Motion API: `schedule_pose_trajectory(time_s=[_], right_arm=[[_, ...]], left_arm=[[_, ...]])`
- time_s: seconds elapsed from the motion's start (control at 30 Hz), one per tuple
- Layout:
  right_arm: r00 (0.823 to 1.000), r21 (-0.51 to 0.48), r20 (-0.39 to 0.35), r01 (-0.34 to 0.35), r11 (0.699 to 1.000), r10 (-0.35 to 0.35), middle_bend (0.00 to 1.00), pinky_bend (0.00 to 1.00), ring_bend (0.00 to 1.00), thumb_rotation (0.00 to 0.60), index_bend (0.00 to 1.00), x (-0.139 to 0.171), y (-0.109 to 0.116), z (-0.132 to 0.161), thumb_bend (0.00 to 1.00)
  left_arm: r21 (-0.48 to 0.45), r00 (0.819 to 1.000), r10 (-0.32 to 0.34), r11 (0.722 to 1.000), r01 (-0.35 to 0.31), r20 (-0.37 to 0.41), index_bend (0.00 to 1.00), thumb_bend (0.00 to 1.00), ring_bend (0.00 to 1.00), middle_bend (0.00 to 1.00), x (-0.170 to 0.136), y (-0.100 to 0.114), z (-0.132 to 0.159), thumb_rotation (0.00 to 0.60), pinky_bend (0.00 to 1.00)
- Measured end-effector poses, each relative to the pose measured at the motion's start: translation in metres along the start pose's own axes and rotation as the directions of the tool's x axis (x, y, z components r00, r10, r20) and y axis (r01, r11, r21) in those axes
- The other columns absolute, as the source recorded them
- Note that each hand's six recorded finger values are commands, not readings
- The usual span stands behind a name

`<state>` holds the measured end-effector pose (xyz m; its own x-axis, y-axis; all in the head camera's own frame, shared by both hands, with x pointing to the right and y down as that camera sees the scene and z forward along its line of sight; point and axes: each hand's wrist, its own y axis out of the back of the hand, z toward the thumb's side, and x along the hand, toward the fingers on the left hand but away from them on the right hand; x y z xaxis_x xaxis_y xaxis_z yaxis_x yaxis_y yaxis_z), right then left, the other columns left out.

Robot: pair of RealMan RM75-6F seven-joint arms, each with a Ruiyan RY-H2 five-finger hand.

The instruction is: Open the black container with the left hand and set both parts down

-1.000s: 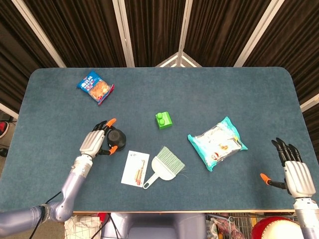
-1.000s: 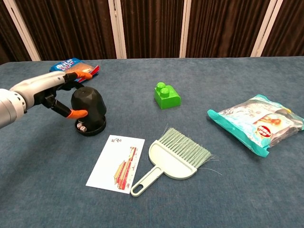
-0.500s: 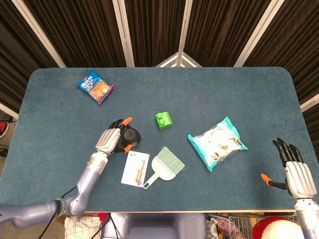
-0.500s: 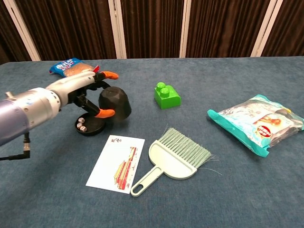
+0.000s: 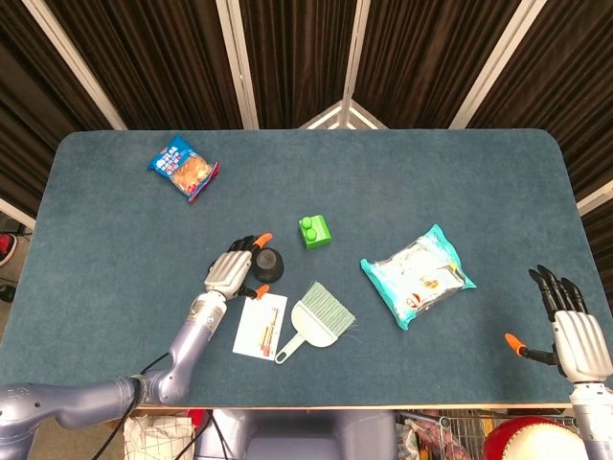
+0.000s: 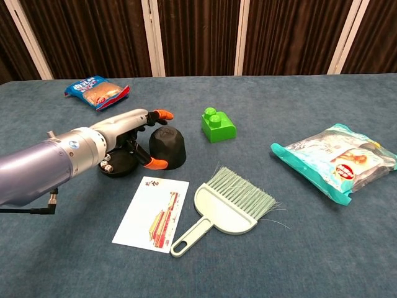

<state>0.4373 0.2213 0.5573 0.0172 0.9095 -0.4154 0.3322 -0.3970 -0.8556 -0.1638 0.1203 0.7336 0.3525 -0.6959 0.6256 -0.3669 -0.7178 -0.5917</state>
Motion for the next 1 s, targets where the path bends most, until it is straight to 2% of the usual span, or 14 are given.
schedule_pose_trajectory(time_s=[0.23,0.37,0.43,0.53,0.63,0.73,0.83,0.87,0.97,1.0], right_arm=[[1.000,0.003,0.000,0.008,1.000,-0.008,0.03,0.06,0.11,0.600,0.00,0.000,0.002,0.001,0.21],[1.000,0.003,0.001,0.013,1.000,-0.013,0.03,0.06,0.11,0.600,0.00,-0.001,0.003,0.001,0.21],[1.000,0.004,0.001,0.013,1.000,-0.013,0.03,0.06,0.11,0.600,0.00,-0.001,0.003,0.001,0.21],[1.000,0.008,0.003,0.014,1.000,-0.014,0.03,0.06,0.11,0.600,0.00,-0.001,0.003,0.001,0.21],[1.000,0.006,0.004,0.022,1.000,-0.022,0.03,0.06,0.11,0.600,0.00,-0.001,0.004,0.001,0.21],[0.999,-0.001,-0.001,0.038,0.999,-0.038,0.03,0.06,0.11,0.600,0.00,-0.002,0.006,0.002,0.21],[0.999,0.011,-0.001,0.045,0.999,-0.045,0.03,0.06,0.11,0.600,0.00,-0.003,0.007,0.002,0.21],[0.999,0.020,0.000,0.049,0.999,-0.049,0.03,0.05,0.11,0.600,0.00,-0.003,0.007,0.001,0.21],[0.998,0.055,0.004,0.064,0.996,-0.064,0.03,0.04,0.11,0.600,0.00,-0.004,0.009,0.000,0.21],[0.998,0.069,0.006,0.068,0.995,-0.069,0.03,0.04,0.11,0.600,0.00,-0.005,0.009,-0.001,0.21]], left_arm=[[0.014,1.000,-0.028,1.000,0.028,0.009,0.03,0.29,0.00,0.00,-0.006,0.006,0.002,0.600,0.00],[0.002,0.999,-0.018,1.000,0.018,0.031,0.01,0.29,0.00,0.00,-0.014,0.016,0.008,0.600,0.00],[-0.005,0.999,-0.005,1.000,0.006,0.046,0.04,0.30,0.00,0.00,-0.021,0.023,0.012,0.600,0.00],[-0.013,0.997,0.039,0.999,-0.038,0.060,0.10,0.30,0.00,0.00,-0.038,0.039,0.014,0.600,0.00],[0.016,0.990,0.134,0.991,-0.134,0.044,0.12,0.30,0.00,0.00,-0.060,0.061,0.007,0.600,0.00],[0.104,0.961,0.278,0.955,-0.276,-0.002,0.13,0.30,0.00,0.00,-0.088,0.090,-0.011,0.600,0.00],[0.197,0.899,0.432,0.890,-0.412,-0.072,0.13,0.30,0.00,0.01,-0.130,0.120,-0.035,0.600,0.00],[0.231,0.867,0.487,0.860,-0.455,-0.105,0.12,0.30,0.00,0.01,-0.151,0.131,-0.047,0.600,0.00],[0.309,0.791,0.580,0.802,-0.511,-0.196,0.13,0.30,0.00,0.02,-0.209,0.150,-0.079,0.600,0.00],[0.328,0.773,0.594,0.792,-0.515,-0.220,0.13,0.30,0.00,0.02,-0.227,0.154,-0.088,0.600,0.00]])
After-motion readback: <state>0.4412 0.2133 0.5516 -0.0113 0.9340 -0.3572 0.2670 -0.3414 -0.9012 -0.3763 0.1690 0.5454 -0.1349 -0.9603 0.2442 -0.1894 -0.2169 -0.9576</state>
